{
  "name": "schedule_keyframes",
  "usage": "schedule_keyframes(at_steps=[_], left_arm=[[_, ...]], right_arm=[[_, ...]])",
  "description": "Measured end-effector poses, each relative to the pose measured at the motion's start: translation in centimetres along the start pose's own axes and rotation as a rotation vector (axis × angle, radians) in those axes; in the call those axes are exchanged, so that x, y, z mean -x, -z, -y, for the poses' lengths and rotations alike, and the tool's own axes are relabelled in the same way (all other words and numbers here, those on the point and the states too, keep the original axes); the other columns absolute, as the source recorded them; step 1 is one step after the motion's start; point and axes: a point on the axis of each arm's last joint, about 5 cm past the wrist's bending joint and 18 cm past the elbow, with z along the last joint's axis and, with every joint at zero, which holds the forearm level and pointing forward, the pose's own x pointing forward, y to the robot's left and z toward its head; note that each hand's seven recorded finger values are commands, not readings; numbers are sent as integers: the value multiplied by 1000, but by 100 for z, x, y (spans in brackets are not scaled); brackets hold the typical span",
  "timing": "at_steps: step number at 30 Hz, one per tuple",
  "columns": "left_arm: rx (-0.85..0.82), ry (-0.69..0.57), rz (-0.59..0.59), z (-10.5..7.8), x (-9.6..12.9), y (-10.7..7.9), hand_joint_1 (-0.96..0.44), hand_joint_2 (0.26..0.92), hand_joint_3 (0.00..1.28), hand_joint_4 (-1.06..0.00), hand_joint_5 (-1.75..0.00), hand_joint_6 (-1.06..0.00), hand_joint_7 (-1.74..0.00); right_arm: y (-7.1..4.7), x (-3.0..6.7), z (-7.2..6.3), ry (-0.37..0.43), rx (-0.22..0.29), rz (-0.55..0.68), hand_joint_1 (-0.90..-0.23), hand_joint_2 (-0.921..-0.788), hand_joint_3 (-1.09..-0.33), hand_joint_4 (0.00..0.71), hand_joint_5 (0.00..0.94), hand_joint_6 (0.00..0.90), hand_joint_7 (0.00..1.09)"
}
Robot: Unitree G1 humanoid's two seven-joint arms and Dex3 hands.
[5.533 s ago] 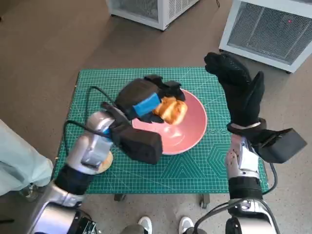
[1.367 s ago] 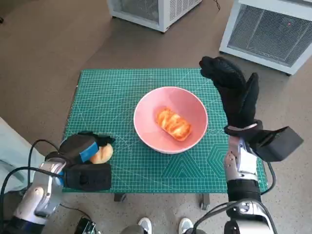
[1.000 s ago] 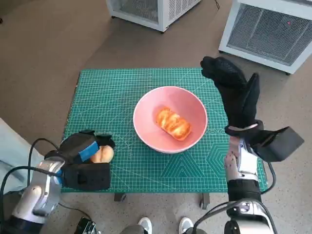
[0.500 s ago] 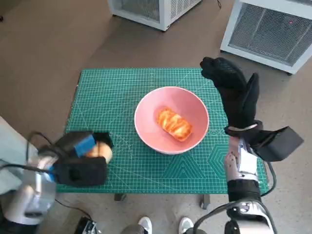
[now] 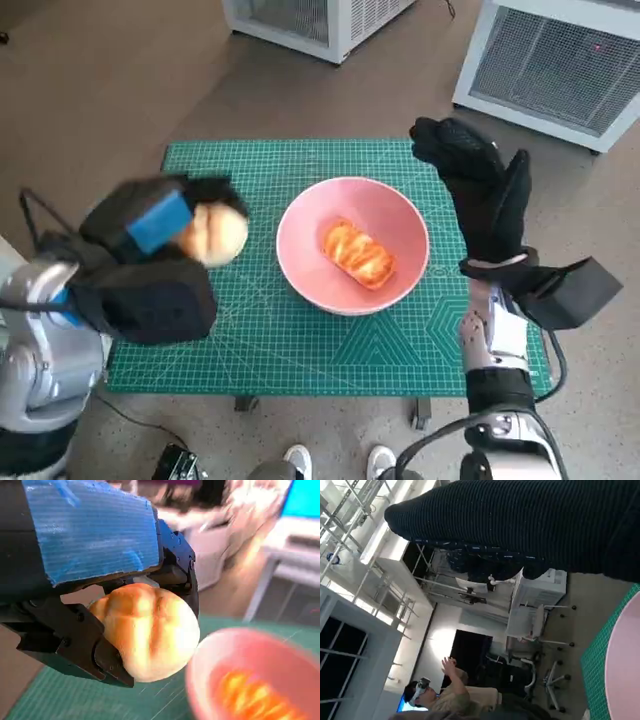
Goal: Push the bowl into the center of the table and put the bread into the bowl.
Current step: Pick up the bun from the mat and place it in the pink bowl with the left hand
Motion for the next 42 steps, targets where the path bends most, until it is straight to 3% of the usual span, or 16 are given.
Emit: schedule_keyframes(at_steps=[7,12,18,23,28,32,33,34,35,37,39,42], left_arm=[[-35,-48,104,-125,-114,-251,3,916,74,-694,-1262,-631,-1067],[-77,-41,173,-147,-228,-410,2,918,81,-679,-1212,-609,-1155],[-88,26,209,-128,-416,-542,2,920,117,-622,-1193,-573,-1268],[-78,97,221,-85,-589,-623,2,920,110,-649,-1174,-561,-1274],[-72,159,220,15,-745,-706,1,915,106,-681,-1212,-563,-1203],[-74,214,198,126,-870,-735,2,920,140,-620,-1289,-535,-1211],[-73,230,191,159,-896,-736,72,920,153,-601,-1307,-469,-1108],[-69,246,184,191,-920,-733,173,920,172,-573,-1336,-411,-884],[-68,262,178,219,-938,-730,124,858,154,-427,-997,-345,-663],[-58,295,173,257,-964,-718,68,793,134,-369,-456,-332,-324],[-44,320,173,277,-979,-704,45,768,125,-360,-206,-339,-161],[-42,328,174,282,-984,-700,35,757,121,-358,-101,-343,-92]], right_arm=[[0,4,4,0,1,0,-696,-921,-722,246,2,138,470],[-2,7,9,2,2,0,-695,-921,-721,248,3,138,471],[-4,23,21,9,4,0,-692,-921,-720,248,3,135,469],[-10,45,35,16,11,5,-689,-921,-719,247,2,129,463],[-17,50,44,20,15,10,-688,-921,-718,248,2,128,460],[-22,60,49,24,17,12,-687,-921,-717,249,2,126,456],[-22,62,49,24,17,13,-687,-921,-717,249,2,126,455],[-23,68,51,27,18,13,-686,-921,-717,249,2,126,454],[-24,73,54,29,19,13,-686,-921,-717,249,2,126,454],[-25,87,58,33,20,13,-685,-921,-717,249,2,127,452],[-24,103,63,38,21,11,-685,-921,-717,249,2,127,451],[-24,115,67,42,22,11,-685,-921,-717,249,2,128,450]])
